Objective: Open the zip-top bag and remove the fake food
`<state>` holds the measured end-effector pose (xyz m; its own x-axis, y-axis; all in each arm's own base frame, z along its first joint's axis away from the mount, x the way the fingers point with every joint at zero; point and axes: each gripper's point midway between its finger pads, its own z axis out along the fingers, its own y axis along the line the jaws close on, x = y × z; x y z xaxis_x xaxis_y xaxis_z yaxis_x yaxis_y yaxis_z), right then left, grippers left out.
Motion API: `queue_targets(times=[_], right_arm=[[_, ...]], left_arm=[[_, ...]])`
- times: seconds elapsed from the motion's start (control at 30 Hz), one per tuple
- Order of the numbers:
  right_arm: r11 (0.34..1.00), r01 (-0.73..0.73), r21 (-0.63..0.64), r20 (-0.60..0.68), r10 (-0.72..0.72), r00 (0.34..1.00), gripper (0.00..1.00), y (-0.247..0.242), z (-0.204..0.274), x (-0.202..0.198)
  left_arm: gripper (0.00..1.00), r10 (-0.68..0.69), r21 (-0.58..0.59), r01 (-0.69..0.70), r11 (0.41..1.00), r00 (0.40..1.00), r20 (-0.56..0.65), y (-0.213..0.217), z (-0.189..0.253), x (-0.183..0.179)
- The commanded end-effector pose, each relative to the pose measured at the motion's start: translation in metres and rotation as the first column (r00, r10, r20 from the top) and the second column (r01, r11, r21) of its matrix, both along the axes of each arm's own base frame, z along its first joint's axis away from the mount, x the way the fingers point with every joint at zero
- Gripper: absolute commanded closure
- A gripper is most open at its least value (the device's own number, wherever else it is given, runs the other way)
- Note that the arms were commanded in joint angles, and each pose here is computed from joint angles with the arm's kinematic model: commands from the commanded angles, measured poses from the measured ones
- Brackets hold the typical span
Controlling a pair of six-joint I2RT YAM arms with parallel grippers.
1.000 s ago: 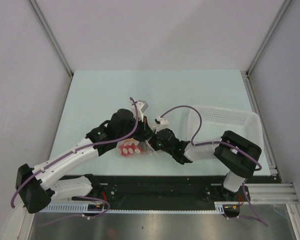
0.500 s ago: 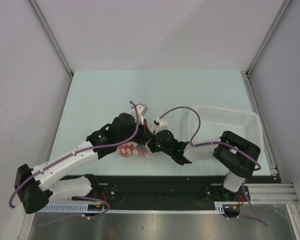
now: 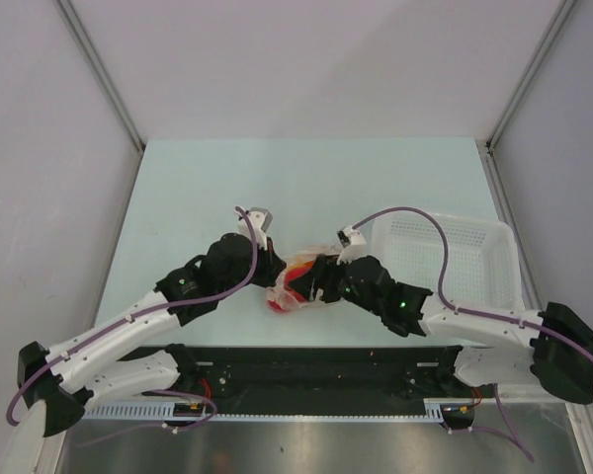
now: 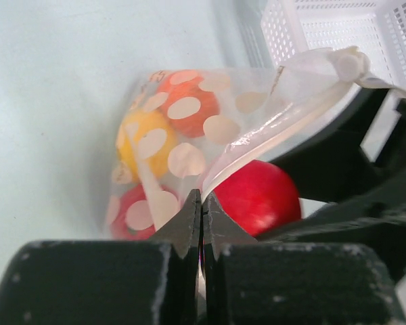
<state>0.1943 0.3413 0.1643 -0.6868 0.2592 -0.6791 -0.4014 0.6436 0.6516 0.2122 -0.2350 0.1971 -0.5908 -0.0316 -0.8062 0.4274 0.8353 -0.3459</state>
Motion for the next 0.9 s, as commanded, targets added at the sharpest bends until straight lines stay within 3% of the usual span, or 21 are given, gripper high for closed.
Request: queue_targets(times=[0.0, 0.2, 0.23, 0.33, 0.37, 0.43, 0.73, 0.87], right_arm=[[1.000, 0.018, 0.024, -0.032, -0.018, 0.999, 0.78, -0.022, 0.011, -0.008], [1.000, 0.030, -0.006, -0.027, -0.030, 0.999, 0.79, -0.013, 0.028, 0.005], [0.999, 0.040, -0.011, -0.023, -0.040, 0.999, 0.79, -0.005, 0.048, 0.009], [0.970, 0.176, -0.166, -0.059, -0.187, 0.981, 0.78, -0.005, 0.034, 0.023], [0.970, 0.199, -0.141, -0.042, -0.206, 0.978, 0.78, 0.003, 0.055, 0.030], [0.946, 0.252, -0.204, -0.065, -0.270, 0.961, 0.78, 0.001, 0.043, 0.035], [0.906, 0.355, -0.230, -0.075, -0.380, 0.922, 0.83, 0.010, 0.056, 0.056], [0.890, 0.436, -0.131, -0.132, -0.452, 0.882, 0.81, 0.003, 0.076, 0.060]], left_arm=[[1.00, 0.013, -0.014, -0.013, 1.000, 1.000, 0.000, 0.002, -0.001, -0.001], [1.00, -0.107, -0.122, 0.101, 0.987, 0.993, -0.044, -0.024, 0.014, -0.016], [1.00, -0.113, -0.137, 0.104, 0.985, 0.992, -0.055, -0.027, 0.015, -0.018], [1.00, -0.144, -0.198, 0.131, 0.971, 0.988, -0.052, -0.033, 0.030, -0.024], [1.00, -0.145, -0.212, 0.132, 0.968, 0.988, -0.044, -0.034, 0.035, -0.024], [1.00, -0.136, -0.215, 0.125, 0.969, 0.990, -0.037, -0.032, 0.038, -0.024], [1.00, -0.189, -0.227, 0.173, 0.959, 0.980, -0.055, -0.040, 0.038, -0.032], [1.00, -0.164, -0.220, 0.150, 0.964, 0.985, -0.047, -0.033, 0.034, -0.032]])
